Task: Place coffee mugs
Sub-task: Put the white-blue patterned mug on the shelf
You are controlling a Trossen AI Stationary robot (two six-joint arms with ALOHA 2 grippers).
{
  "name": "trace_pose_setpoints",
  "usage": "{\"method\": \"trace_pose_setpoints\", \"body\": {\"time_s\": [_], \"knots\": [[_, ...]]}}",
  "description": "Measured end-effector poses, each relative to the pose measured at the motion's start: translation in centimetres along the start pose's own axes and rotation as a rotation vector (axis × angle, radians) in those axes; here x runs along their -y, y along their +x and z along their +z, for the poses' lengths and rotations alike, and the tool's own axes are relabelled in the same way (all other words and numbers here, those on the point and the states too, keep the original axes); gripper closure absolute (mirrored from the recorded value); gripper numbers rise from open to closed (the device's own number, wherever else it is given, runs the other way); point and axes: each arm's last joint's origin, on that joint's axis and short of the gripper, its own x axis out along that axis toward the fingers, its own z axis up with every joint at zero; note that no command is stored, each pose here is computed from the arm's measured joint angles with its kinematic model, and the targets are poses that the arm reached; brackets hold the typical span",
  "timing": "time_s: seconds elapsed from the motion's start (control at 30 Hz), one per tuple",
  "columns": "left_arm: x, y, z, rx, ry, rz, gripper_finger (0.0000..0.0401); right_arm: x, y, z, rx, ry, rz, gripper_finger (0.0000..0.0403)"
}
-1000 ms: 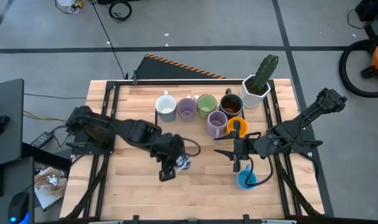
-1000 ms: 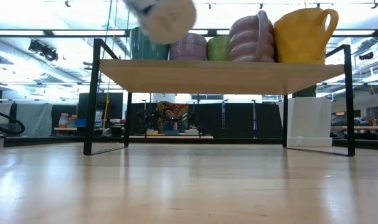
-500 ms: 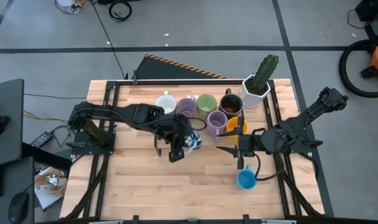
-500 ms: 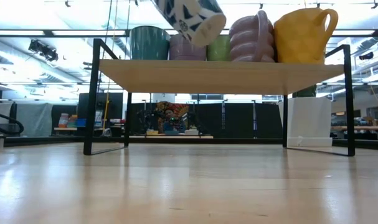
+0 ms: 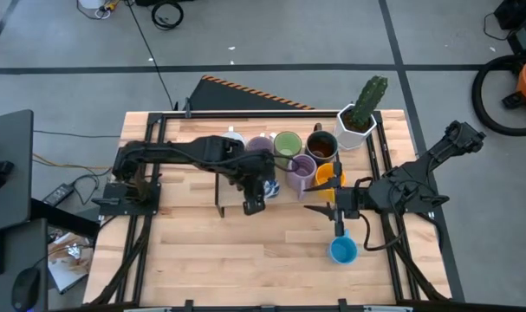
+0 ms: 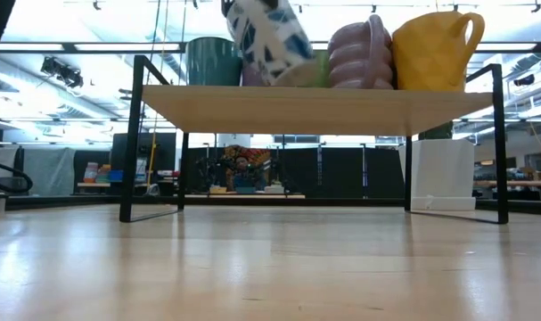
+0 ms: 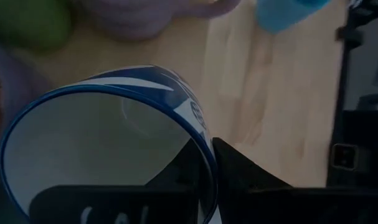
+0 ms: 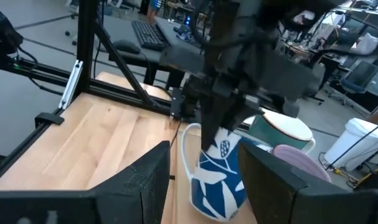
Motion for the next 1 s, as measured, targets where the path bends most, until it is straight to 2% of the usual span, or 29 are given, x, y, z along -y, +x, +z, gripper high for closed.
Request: {"method": "trace_pose_setpoints", "body": {"time_s": [0.17, 1.0], "knots": [[-0.26, 1.02, 0.06, -0.031, 0.012, 0.038, 0.037, 0.0, 0.01, -0.04, -0.004, 0.004, 0.0, 0.021], [-0.72, 0.95, -0.09, -0.036, 0.001, 0.104, 0.0369, -0.07, 0.02, -0.04, -0.001, 0.007, 0.019, 0.021]]}}
